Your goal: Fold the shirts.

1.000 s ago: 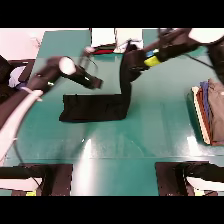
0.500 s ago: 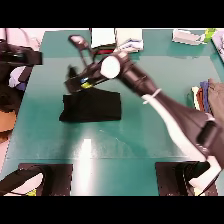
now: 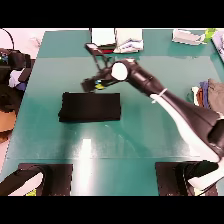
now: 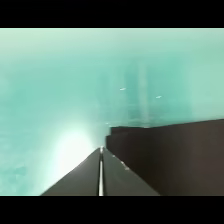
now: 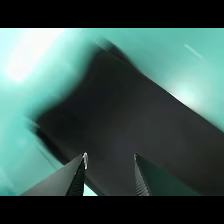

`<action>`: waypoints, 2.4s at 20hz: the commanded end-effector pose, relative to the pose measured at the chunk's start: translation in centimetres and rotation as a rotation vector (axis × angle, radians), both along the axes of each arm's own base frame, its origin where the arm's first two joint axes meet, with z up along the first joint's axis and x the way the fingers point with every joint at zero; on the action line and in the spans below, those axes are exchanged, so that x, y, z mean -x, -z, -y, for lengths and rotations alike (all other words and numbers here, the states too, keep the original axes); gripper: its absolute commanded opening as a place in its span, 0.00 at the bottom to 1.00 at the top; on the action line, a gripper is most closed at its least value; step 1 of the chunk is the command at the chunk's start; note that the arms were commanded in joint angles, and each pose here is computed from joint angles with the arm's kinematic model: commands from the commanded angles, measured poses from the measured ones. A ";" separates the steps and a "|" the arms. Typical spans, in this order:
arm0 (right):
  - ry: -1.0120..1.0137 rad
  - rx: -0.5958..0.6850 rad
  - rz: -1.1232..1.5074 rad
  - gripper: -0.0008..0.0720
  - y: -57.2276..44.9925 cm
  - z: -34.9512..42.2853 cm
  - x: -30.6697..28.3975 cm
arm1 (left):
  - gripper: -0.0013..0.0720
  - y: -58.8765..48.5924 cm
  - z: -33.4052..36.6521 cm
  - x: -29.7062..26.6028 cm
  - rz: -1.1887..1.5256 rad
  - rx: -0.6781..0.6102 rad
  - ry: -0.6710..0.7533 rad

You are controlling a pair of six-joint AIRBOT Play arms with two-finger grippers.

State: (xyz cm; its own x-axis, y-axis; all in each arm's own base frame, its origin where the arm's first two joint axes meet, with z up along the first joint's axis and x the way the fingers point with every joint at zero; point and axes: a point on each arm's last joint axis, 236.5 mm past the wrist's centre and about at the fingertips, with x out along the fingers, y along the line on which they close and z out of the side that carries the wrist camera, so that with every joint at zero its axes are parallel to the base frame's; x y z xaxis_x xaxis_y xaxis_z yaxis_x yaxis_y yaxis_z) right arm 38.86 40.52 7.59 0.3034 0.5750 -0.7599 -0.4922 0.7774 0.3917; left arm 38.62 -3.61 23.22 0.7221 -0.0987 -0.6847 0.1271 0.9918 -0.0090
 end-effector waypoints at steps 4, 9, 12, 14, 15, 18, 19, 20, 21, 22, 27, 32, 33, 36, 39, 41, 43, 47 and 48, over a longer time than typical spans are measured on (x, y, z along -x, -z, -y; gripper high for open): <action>0.251 0.225 -0.248 0.67 7.0 13.9 1.0 | 0.05 -0.5 1.8 -0.1 0.020 0.061 0.053; 0.450 0.201 -0.416 0.87 10.0 14.4 1.6 | 0.05 -0.6 2.3 -0.1 0.023 0.062 0.080; 0.477 0.118 -0.559 0.86 12.4 11.6 2.5 | 0.05 -0.5 2.4 0.0 0.024 0.050 0.094; 0.490 0.058 -0.613 0.86 13.7 9.7 2.5 | 0.05 -0.3 2.4 0.2 0.011 0.044 0.101; 0.494 0.036 -0.619 0.86 14.2 8.9 2.3 | 0.05 -0.1 2.4 0.4 0.002 0.043 0.102; 0.484 0.047 -0.614 0.82 15.7 7.8 2.6 | 0.05 -0.1 2.4 0.4 -0.004 0.043 0.103; 0.482 0.055 -0.623 0.82 16.2 7.7 2.8 | 0.05 0.0 2.4 0.5 -0.005 0.042 0.103; 0.478 0.064 -0.618 0.76 16.6 7.6 2.9 | 0.05 0.0 2.4 0.5 -0.007 0.043 0.103; 0.478 0.060 -0.608 0.74 16.7 7.5 2.7 | 0.05 0.0 2.4 0.5 -0.008 0.044 0.104; 0.465 0.049 -0.579 0.48 16.7 7.2 2.2 | 0.05 0.0 2.4 0.6 -0.010 0.045 0.105; 0.438 -0.002 -0.401 0.03 11.9 8.2 -1.2 | 0.05 -0.1 4.2 0.9 -0.013 0.083 0.145; 0.533 0.137 -0.144 0.03 1.0 20.1 -6.7 | 0.05 -0.7 11.8 2.7 0.013 0.088 0.344; 0.577 0.162 -0.110 0.03 -1.2 23.6 -7.4 | 0.05 -0.7 12.9 3.2 0.011 0.089 0.376; 0.727 0.176 -0.038 0.03 -6.4 34.0 -8.4 | 0.05 -0.7 15.1 4.3 0.009 0.090 0.438; 0.937 0.173 0.001 0.03 -9.1 45.2 -7.7 | 0.05 -0.7 16.0 4.8 0.007 0.092 0.463; 1.064 0.185 -0.007 0.03 -9.5 52.0 -6.0 | 0.05 -0.6 16.0 4.8 0.003 0.093 0.464; 1.168 0.171 -0.015 0.03 -9.6 57.3 -4.3 | 0.05 -0.7 16.1 4.9 0.002 0.098 0.466; 1.322 0.101 -0.006 0.03 -9.8 64.3 -1.9 | 0.05 -0.8 16.5 5.1 -0.003 0.124 0.471; 1.347 0.083 -0.014 0.03 -9.6 65.4 -1.4 | 0.05 -0.8 16.7 5.2 -0.006 0.132 0.474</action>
State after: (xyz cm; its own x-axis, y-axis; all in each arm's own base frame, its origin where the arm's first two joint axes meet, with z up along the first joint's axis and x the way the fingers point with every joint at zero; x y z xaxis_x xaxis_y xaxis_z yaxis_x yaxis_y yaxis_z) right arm 42.25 -20.43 17.11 0.5768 -0.1798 -0.7969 0.6132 0.7398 0.2770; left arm 33.69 -19.84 23.94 0.5836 -0.4832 -0.6527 0.5578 0.8226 -0.1103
